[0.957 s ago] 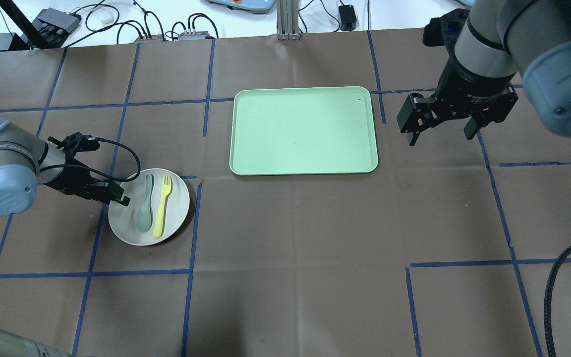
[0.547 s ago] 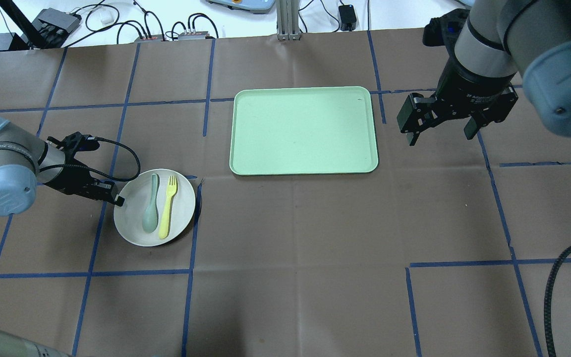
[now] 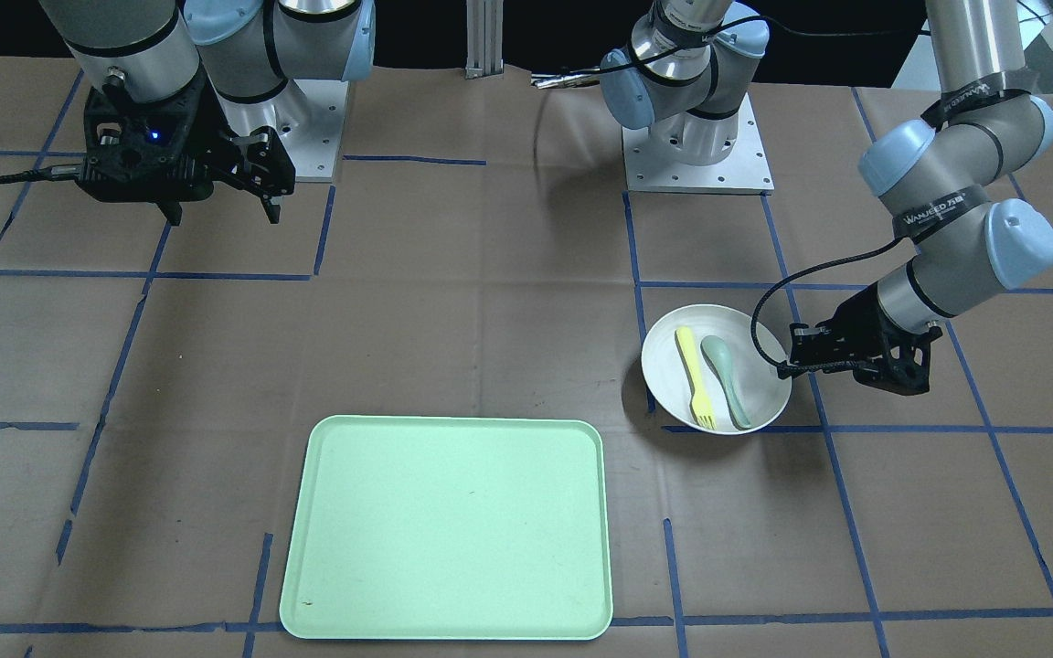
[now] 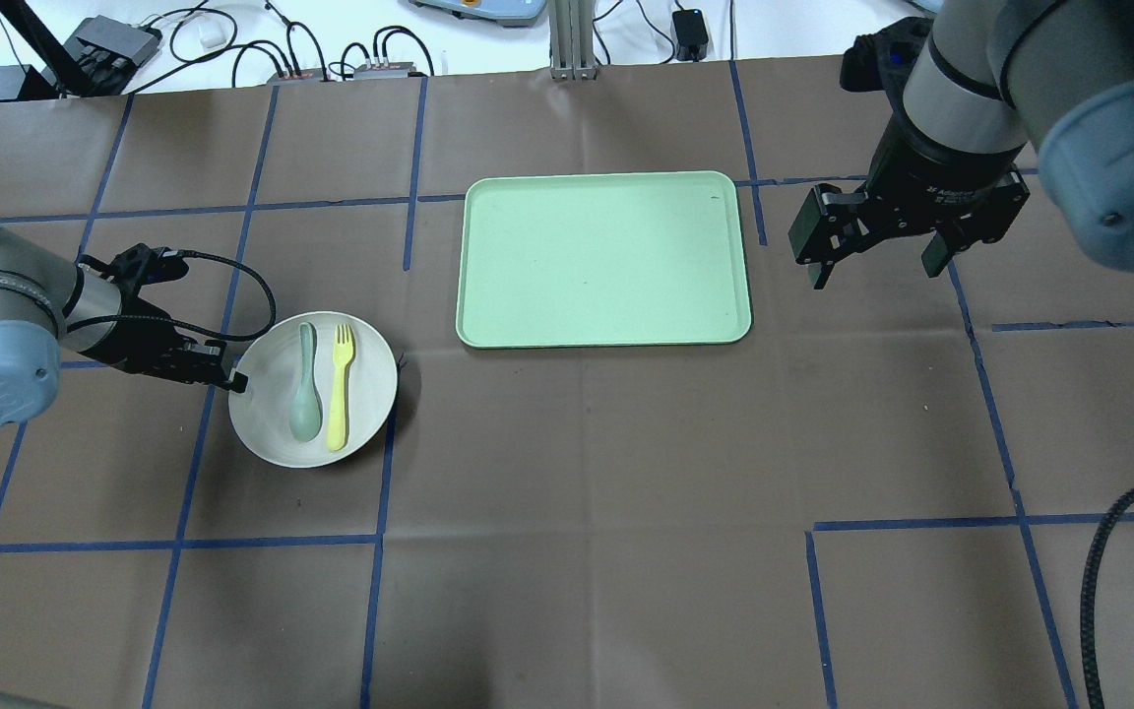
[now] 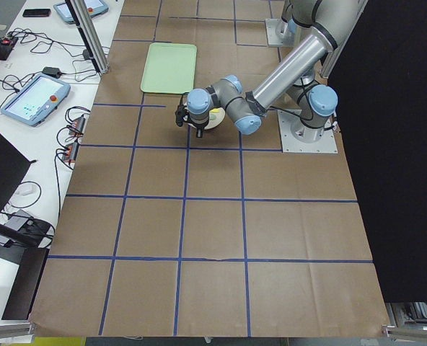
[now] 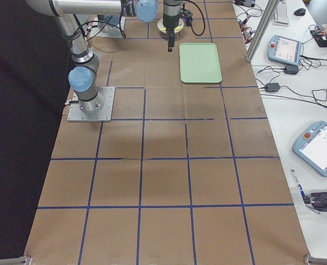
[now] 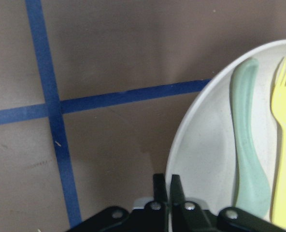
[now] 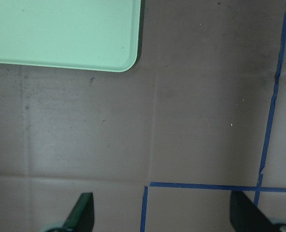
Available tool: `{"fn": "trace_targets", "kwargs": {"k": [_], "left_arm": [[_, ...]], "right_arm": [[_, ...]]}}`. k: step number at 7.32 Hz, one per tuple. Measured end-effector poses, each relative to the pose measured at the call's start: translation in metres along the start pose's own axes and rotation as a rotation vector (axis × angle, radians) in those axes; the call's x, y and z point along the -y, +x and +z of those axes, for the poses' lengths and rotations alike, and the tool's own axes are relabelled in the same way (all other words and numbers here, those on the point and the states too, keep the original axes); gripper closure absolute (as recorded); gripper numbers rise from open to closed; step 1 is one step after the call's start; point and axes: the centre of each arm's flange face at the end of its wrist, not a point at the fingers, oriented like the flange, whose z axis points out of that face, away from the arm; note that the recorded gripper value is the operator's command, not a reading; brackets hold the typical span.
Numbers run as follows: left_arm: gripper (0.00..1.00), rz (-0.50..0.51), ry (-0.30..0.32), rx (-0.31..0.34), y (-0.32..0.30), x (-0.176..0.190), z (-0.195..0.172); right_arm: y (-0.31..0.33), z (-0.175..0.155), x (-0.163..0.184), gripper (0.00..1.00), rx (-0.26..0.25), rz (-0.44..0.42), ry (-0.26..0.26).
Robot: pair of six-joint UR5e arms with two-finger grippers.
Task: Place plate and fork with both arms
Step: 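Slide the white plate with the left gripper onto the green tray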
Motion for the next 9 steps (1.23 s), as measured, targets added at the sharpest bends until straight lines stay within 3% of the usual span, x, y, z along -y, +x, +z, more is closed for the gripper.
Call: {"fn": "trace_targets", "kwargs": {"k": [4,9], "left_arm": [[1.00,-0.035,0.015,0.016,0.104,0.054,-0.004],[1.00,0.015,0.014,0.002,0.251,0.195,0.072]], "right_arm": [[0.000,0.000,0.000,0.00,0.000,0.000,0.000],[0.000,0.000,0.000,0.00,-0.003,-0.001,0.000]]}}
